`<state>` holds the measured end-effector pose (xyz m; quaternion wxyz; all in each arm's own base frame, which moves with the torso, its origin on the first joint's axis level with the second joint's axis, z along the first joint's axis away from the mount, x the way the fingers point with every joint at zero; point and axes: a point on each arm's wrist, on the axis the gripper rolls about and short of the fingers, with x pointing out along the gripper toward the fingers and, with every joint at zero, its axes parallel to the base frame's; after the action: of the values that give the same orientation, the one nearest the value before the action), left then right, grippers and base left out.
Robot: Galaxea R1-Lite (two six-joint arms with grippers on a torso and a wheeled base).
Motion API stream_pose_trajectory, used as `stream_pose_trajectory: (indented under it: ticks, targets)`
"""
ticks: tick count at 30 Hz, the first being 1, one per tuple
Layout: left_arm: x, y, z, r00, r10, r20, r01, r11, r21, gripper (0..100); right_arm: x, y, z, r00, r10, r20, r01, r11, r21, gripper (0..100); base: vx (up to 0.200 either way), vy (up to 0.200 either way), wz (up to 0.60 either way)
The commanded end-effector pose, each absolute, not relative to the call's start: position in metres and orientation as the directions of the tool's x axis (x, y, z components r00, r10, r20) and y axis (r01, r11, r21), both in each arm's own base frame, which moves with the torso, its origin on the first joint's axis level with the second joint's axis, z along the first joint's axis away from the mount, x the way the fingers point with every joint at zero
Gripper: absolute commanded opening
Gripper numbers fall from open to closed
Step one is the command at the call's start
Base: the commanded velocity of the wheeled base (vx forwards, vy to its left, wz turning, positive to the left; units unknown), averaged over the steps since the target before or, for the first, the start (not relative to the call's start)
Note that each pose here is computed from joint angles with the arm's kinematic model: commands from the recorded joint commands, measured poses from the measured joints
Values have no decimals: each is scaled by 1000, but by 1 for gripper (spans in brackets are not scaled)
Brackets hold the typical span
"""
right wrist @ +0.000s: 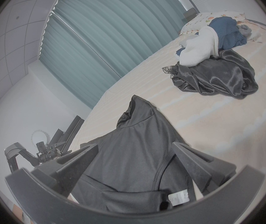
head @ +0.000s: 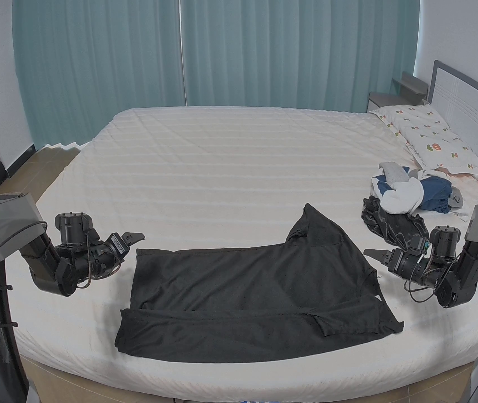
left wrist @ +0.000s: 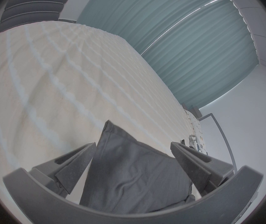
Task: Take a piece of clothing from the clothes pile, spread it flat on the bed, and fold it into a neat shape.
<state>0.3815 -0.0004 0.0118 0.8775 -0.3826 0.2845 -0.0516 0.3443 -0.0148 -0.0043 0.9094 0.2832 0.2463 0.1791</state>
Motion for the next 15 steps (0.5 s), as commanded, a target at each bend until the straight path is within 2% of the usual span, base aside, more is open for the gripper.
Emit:
stream_pose_trajectory:
  ticks: [1, 15]
  targets:
    - [393, -2, 6, 836, -314, -451, -115, 704, -701, 100, 345, -15, -7, 812, 466, -350, -184, 775, 605, 100, 0, 0, 0]
    - [440, -18, -11, 841, -320, -436, -80, 723, -686, 100, 346, -15, -14, 805, 467, -366, -173, 775, 608, 100, 0, 0, 0]
